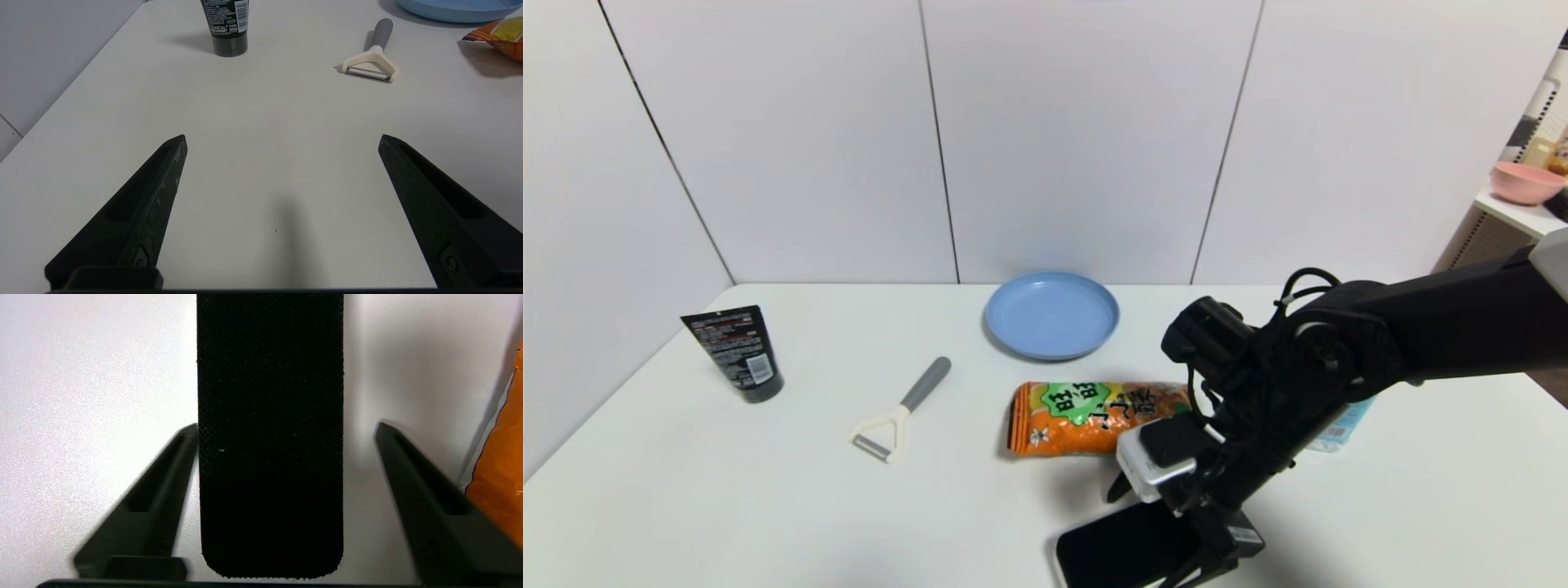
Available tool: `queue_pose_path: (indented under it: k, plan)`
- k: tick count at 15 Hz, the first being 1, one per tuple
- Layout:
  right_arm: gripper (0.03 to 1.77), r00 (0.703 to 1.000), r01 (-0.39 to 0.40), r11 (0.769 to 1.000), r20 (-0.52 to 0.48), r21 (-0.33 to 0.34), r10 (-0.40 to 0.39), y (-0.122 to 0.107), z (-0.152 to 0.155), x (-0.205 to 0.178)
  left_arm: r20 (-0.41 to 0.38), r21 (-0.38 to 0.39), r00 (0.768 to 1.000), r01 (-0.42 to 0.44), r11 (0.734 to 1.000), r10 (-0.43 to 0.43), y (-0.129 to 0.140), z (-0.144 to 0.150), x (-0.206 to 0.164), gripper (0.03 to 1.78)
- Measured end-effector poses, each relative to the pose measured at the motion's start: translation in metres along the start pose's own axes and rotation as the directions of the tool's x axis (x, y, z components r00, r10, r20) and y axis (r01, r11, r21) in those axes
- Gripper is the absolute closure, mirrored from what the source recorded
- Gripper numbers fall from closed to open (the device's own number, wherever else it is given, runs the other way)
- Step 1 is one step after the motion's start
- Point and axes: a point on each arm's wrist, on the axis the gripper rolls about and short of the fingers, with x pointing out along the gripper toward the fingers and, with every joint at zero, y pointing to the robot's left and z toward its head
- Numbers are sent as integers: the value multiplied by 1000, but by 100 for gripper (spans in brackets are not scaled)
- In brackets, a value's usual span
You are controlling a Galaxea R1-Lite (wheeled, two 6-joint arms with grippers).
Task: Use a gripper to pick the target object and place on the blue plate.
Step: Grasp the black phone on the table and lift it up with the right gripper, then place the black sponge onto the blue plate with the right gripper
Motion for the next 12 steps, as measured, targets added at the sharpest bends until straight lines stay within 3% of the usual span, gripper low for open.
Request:
queue_pose_path:
  k: [2,3,8,12]
  plan:
    - [75,1000,3,1000,0,2,-3,0,-1,-1,0,0,1000,0,1000,0,0,0,0,12]
    - [80,1000,3,1000,0,2,-3,0,-1,-1,0,0,1000,0,1000,0,0,0,0,12]
    - [83,1000,20,1000,13,-5,-20,-1,3,-6,0,0,1000,0,1000,0,0,0,0,12]
    - [84,989,126,992,77,5,-126,-18,26,-33,0,0,1000,0,1000,0,0,0,0,12]
